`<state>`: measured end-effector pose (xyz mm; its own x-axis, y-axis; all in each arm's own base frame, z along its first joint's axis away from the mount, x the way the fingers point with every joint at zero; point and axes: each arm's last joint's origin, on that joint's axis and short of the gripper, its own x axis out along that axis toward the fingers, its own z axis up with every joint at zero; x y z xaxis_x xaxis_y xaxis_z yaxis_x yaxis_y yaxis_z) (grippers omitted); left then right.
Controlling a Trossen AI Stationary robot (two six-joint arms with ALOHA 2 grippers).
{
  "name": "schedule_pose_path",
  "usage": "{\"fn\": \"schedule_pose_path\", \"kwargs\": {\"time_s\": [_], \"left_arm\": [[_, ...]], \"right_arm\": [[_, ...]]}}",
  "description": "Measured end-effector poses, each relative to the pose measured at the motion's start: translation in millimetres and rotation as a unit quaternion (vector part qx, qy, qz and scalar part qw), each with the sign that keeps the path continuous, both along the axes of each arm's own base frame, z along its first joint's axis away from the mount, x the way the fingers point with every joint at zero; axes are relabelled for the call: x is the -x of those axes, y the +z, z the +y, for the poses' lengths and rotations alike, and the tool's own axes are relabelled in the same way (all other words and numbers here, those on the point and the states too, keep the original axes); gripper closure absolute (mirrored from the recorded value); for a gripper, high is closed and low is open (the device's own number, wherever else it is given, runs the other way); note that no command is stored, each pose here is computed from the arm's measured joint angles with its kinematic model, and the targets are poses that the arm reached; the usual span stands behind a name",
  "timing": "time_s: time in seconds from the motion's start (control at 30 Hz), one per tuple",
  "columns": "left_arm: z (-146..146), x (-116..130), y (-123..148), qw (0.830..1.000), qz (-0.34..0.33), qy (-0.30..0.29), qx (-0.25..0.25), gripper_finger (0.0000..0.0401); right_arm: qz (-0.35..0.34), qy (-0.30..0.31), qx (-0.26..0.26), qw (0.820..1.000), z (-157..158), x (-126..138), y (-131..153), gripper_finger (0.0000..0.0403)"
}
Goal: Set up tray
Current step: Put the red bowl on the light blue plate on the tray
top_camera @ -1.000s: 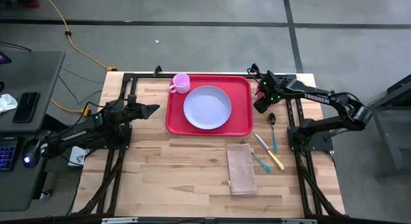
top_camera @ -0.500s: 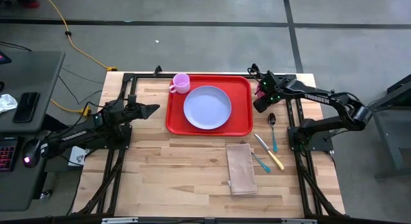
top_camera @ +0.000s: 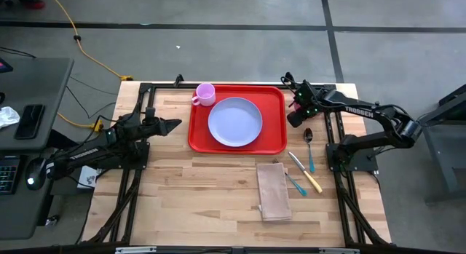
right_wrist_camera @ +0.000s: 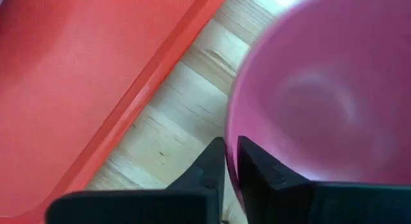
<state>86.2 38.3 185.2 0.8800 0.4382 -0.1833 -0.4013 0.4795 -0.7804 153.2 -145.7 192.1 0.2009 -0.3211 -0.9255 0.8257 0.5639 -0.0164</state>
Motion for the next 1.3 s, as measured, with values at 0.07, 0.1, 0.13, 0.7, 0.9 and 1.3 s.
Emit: {"fn": "schedule_pose_path", "kwargs": {"time_s": [0.07,0.1,0.13,0.7,0.9,1.3], "left_arm": [[0.0,0.0,0.0,1.0,0.0,0.0,0.0,0.019],[0.0,0.0,0.0,1.0,0.0,0.0,0.0,0.019],[0.0,0.0,0.0,1.0,0.0,0.0,0.0,0.019],[0.0,0.0,-0.2,1.0,0.003,-0.001,-0.003,0.019],[0.0,0.0,-0.2,1.0,0.003,-0.001,-0.003,0.019],[0.0,0.0,-0.2,0.999,0.015,-0.006,-0.028,0.019]], "right_arm": [[0.0,0.0,0.0,1.0,0.1,-0.1,0.0,0.0395],[0.0,0.0,0.0,1.0,0.0,0.0,0.1,0.0399],[0.0,0.0,0.0,1.0,0.1,0.0,0.1,0.04],[-0.002,-0.007,0.0,1.0,0.0,0.0,0.2,0.0402],[-0.007,-0.005,-0.006,1.0,0.3,-0.2,0.1,0.0402],[-0.032,0.011,0.004,0.999,-7.1,-9.7,34.2,0.0403]]}}
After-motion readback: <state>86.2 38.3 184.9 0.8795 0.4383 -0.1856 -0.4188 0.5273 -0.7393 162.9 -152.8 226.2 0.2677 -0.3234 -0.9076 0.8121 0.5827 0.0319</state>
